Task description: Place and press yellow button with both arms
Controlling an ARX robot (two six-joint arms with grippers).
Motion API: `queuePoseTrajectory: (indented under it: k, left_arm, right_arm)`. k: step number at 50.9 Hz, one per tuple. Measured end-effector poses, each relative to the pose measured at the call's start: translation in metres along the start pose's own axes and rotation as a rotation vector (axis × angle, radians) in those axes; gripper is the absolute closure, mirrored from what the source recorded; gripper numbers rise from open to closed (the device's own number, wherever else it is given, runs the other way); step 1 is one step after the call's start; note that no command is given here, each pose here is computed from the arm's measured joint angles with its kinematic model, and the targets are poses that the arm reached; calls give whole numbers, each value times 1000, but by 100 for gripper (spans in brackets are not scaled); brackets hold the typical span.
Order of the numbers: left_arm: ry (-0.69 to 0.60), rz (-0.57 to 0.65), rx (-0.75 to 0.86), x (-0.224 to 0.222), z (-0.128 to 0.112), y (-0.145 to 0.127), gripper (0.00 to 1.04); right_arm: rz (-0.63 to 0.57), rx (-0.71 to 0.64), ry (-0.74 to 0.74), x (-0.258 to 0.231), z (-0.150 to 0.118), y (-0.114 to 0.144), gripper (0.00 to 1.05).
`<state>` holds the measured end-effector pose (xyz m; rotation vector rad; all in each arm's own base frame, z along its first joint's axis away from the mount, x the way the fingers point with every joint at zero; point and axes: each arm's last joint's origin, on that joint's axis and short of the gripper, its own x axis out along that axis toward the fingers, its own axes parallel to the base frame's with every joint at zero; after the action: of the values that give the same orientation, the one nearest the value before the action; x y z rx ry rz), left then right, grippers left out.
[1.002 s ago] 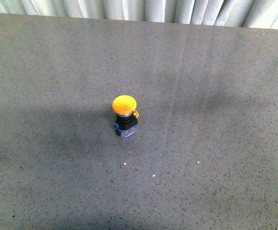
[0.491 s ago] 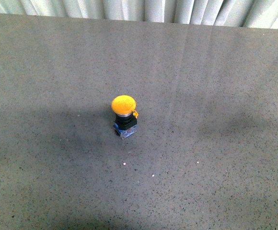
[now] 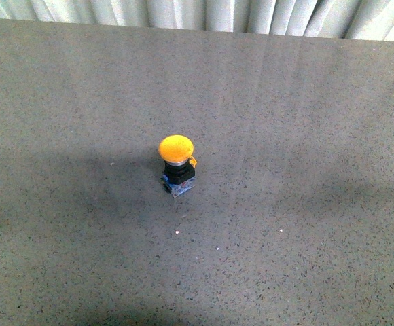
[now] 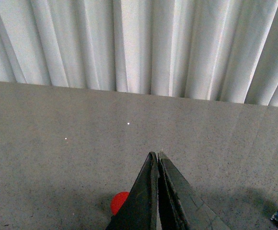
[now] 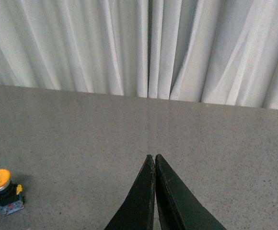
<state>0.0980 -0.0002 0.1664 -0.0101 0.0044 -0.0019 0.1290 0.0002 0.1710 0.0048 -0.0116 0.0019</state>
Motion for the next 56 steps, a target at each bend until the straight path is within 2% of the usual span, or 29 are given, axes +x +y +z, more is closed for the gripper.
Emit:
queuePoseTrajectory:
  k: [56]
  left_arm:
    - [0,-1,0,0,0,0,103]
  right_arm:
    - [-3,-1,0,-32,-1,0,103]
